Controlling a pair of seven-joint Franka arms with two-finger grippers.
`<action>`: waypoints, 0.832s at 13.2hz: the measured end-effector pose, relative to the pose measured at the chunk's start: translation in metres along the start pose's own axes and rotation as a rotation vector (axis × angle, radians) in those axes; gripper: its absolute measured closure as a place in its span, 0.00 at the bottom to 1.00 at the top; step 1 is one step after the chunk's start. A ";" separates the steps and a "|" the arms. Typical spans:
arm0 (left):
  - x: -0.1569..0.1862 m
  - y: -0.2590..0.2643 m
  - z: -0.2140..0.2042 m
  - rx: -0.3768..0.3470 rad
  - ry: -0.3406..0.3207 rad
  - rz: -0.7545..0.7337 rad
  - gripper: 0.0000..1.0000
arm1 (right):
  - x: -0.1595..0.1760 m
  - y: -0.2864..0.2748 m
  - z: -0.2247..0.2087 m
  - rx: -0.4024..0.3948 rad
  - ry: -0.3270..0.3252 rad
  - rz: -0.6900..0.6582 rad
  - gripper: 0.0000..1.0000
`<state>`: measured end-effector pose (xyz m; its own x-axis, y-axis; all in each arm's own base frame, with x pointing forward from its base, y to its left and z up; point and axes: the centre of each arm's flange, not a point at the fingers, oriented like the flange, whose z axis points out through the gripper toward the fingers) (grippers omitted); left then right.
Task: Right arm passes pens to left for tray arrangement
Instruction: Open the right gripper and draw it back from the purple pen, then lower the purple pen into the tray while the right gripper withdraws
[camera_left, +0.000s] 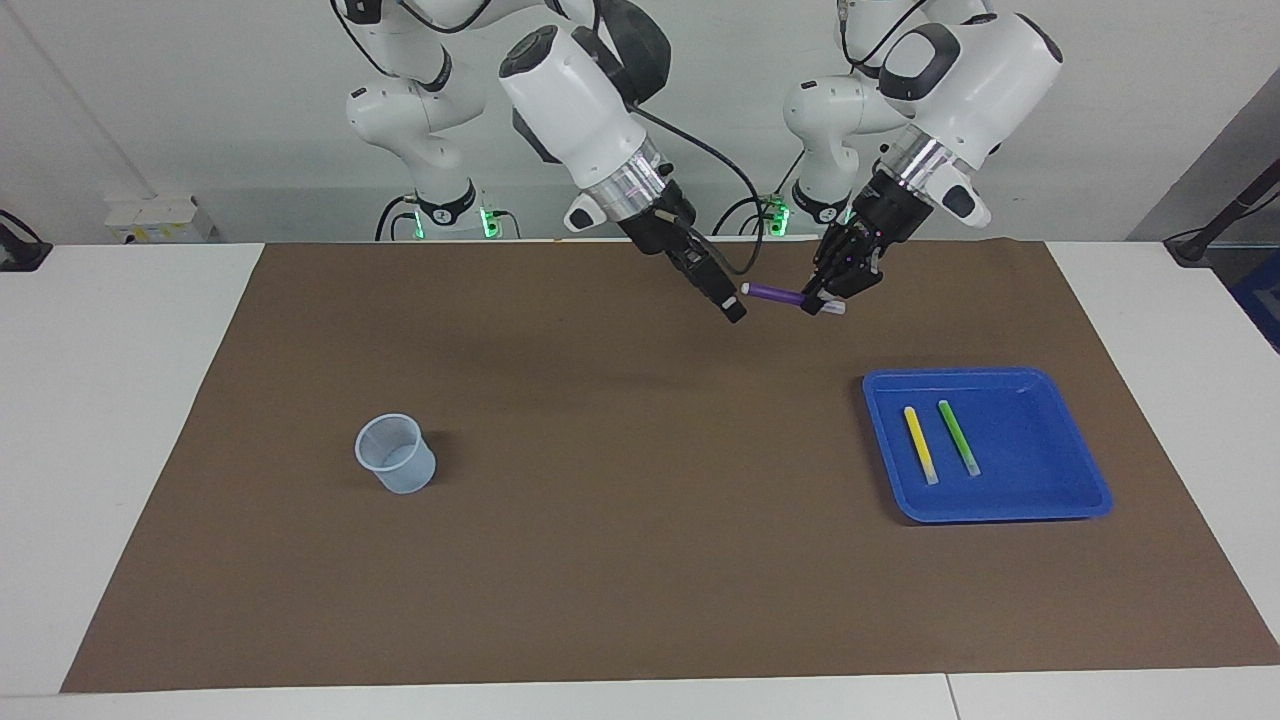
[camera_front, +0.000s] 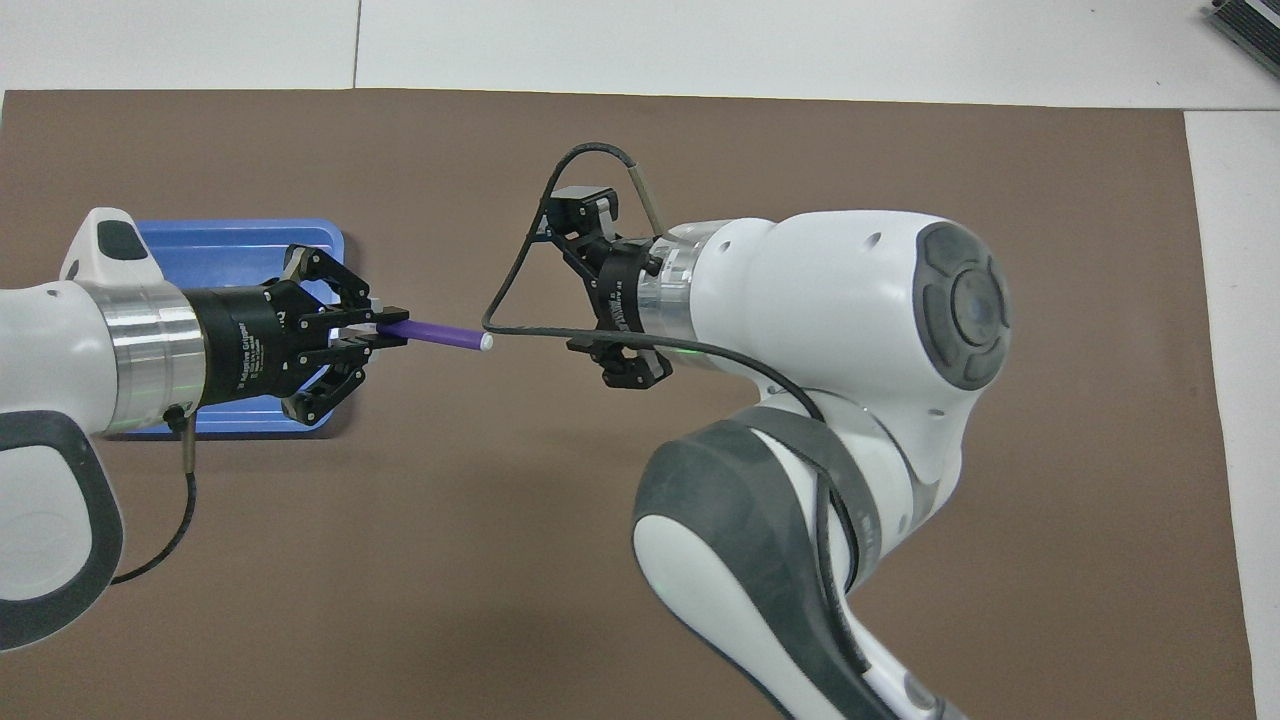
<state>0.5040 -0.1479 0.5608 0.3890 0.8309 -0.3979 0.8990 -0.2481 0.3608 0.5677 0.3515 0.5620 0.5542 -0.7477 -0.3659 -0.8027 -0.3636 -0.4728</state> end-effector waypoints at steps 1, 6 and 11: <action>0.005 -0.003 -0.002 0.022 0.009 0.024 0.83 | 0.016 0.001 -0.005 -0.021 0.010 -0.076 0.00; -0.006 -0.020 0.003 0.096 -0.006 0.223 0.83 | 0.091 0.020 -0.033 -0.228 0.098 -0.518 0.00; -0.022 -0.040 0.018 0.182 0.006 0.416 0.83 | 0.142 0.038 -0.075 -0.395 0.139 -0.770 0.00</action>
<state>0.4632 -0.1651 0.5402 0.7238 0.6450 -0.2452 0.6876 -0.6447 0.3340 0.5990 0.1899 0.5526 0.9624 -0.2663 0.0540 -0.2479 -0.9419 -0.2265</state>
